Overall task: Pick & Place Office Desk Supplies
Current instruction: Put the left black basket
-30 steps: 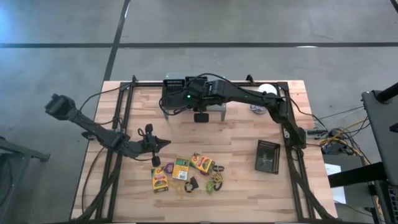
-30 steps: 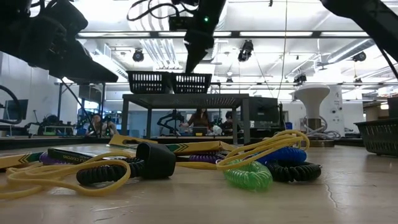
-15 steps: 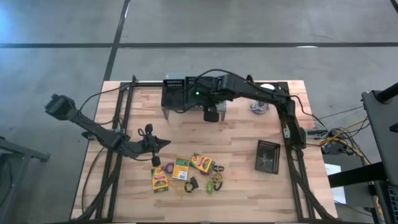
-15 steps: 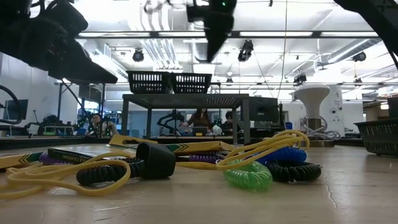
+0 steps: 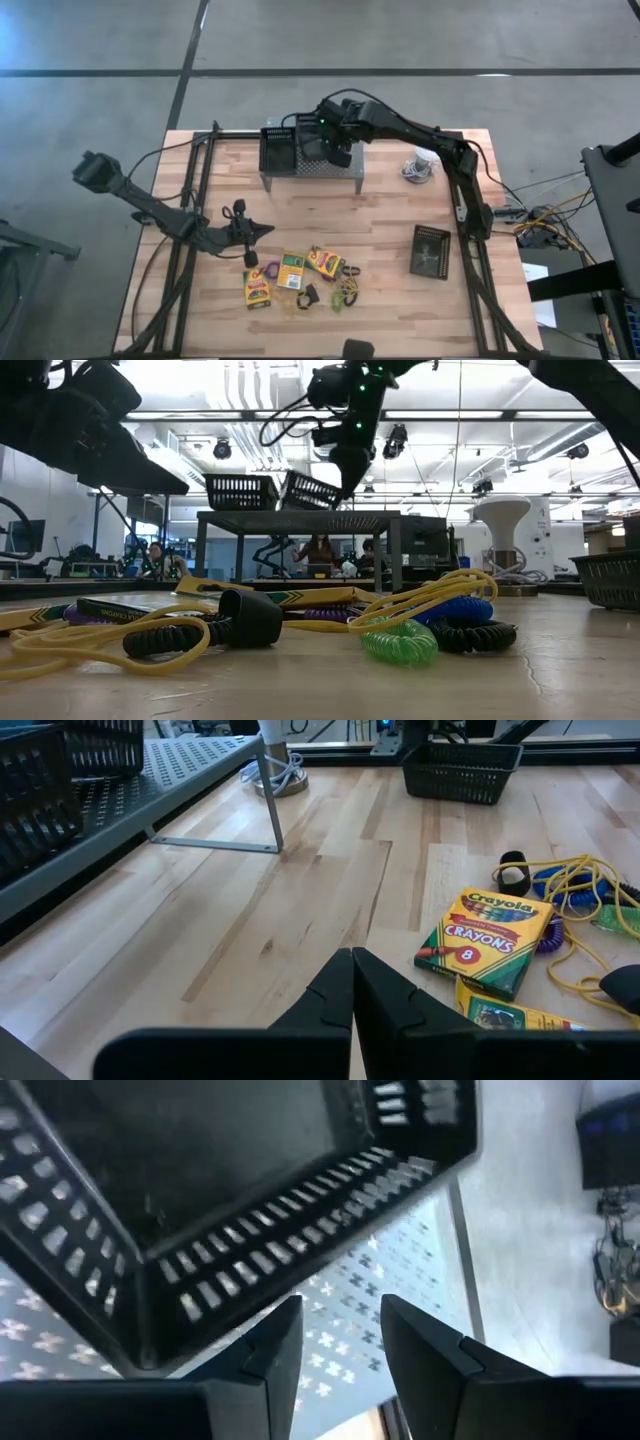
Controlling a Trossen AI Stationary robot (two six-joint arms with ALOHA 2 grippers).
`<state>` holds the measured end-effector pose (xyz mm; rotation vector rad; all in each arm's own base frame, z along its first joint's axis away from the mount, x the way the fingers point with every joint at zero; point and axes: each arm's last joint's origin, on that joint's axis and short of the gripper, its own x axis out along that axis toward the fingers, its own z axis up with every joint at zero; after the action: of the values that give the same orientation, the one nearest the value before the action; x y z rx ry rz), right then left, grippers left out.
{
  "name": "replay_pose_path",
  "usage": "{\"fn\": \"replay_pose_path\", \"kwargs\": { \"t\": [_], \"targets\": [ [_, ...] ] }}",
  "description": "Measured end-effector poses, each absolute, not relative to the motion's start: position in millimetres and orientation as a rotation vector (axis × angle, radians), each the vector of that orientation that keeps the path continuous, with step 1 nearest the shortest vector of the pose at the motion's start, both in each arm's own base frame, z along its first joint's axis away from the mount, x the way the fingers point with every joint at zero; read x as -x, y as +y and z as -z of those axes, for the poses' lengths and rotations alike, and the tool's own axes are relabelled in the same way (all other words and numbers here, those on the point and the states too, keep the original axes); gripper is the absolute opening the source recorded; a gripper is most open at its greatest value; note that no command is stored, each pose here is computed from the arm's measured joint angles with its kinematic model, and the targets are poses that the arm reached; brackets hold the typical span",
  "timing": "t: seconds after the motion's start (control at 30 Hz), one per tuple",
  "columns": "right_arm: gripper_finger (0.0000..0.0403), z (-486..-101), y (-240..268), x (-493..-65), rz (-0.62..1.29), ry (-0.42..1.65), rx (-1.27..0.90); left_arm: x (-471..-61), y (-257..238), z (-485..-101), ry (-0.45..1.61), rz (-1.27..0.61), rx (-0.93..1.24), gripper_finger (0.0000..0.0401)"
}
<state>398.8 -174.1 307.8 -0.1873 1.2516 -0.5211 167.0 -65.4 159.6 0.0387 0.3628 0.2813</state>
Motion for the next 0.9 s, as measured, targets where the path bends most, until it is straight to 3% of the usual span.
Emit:
{"fn": "replay_pose_path", "kwargs": {
  "t": [0.27, 0.67, 0.9],
  "targets": [
    [0.0116, -326.2, -155.1, -394.5, 0.489, 1.210, 0.209, -167.0, -65.4, -159.6, 0.362, -0.281, -0.039, 0.0006],
    [0.0121, -353.5, -117.7, -384.7, 0.252, 1.090, 0.213, -167.1, -65.5, -159.8, 0.361, -0.281, -0.038, 0.0006],
    [0.0160, -336.0, -133.1, -394.0, 0.110, 1.019, 0.192, -167.1, -65.5, -159.8, 0.361, -0.281, -0.038, 0.0006]
  ]
}}
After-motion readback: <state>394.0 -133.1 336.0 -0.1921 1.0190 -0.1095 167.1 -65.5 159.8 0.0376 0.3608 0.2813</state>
